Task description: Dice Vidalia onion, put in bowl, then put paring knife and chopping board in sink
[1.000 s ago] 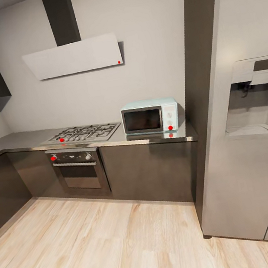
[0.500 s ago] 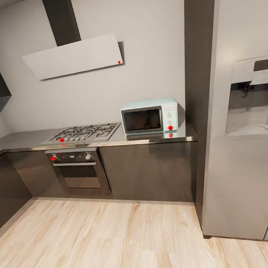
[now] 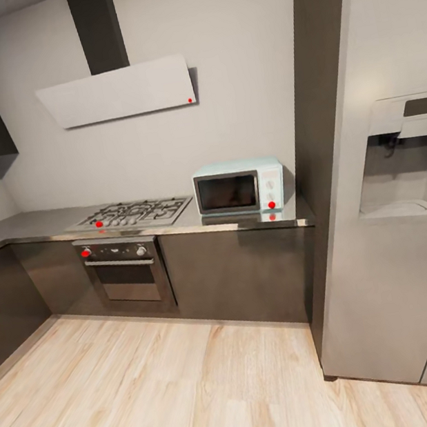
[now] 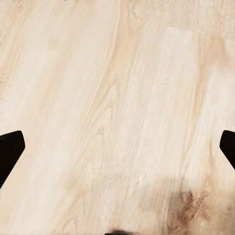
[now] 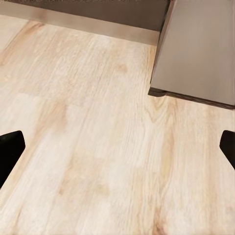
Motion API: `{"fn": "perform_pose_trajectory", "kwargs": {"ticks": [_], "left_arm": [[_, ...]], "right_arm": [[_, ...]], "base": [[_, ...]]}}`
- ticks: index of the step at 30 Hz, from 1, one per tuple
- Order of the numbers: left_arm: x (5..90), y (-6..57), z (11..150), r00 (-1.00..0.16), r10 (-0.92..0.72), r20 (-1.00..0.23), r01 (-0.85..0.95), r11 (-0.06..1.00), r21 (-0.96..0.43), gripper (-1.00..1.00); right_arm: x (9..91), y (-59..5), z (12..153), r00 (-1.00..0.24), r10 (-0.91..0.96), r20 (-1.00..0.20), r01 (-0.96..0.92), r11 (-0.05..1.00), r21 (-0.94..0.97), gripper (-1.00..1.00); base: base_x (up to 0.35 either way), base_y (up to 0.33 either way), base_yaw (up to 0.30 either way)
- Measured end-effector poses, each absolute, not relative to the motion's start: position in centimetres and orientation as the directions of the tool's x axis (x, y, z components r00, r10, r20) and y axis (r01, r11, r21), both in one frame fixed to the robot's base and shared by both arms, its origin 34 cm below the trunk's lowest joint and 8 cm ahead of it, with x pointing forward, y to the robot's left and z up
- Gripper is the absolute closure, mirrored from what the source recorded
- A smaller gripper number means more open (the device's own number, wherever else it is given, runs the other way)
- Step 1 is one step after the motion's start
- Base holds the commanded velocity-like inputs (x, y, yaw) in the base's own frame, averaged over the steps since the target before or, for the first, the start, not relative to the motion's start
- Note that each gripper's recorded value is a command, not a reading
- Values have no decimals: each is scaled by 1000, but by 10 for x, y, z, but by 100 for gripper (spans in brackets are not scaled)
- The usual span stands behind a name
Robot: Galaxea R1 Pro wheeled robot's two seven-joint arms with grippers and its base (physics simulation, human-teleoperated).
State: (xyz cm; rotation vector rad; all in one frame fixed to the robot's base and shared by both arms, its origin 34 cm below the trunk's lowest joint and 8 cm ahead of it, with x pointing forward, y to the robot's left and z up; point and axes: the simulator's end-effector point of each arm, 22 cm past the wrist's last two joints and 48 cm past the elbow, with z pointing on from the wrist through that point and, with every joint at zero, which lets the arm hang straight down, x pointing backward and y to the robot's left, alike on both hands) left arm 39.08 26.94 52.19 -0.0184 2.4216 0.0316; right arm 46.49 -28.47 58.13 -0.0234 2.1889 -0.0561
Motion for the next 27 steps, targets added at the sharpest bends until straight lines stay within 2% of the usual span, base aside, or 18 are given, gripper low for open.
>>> {"fn": "perform_pose_trajectory", "kwargs": {"ticks": [18, 27], "left_arm": [[390, 271, 550, -754, -4, -657, -22, 1000, 20, -100], [390, 271, 564, -753, -3, -658, -21, 1000, 20, -100]], "right_arm": [[466, -284, 612, -570, -38, -821, 4, 999, -49, -100], [467, -285, 628, -562, -38, -827, 5, 999, -49, -100]], "base": [[0, 0, 1], [0, 0, 208]]}}
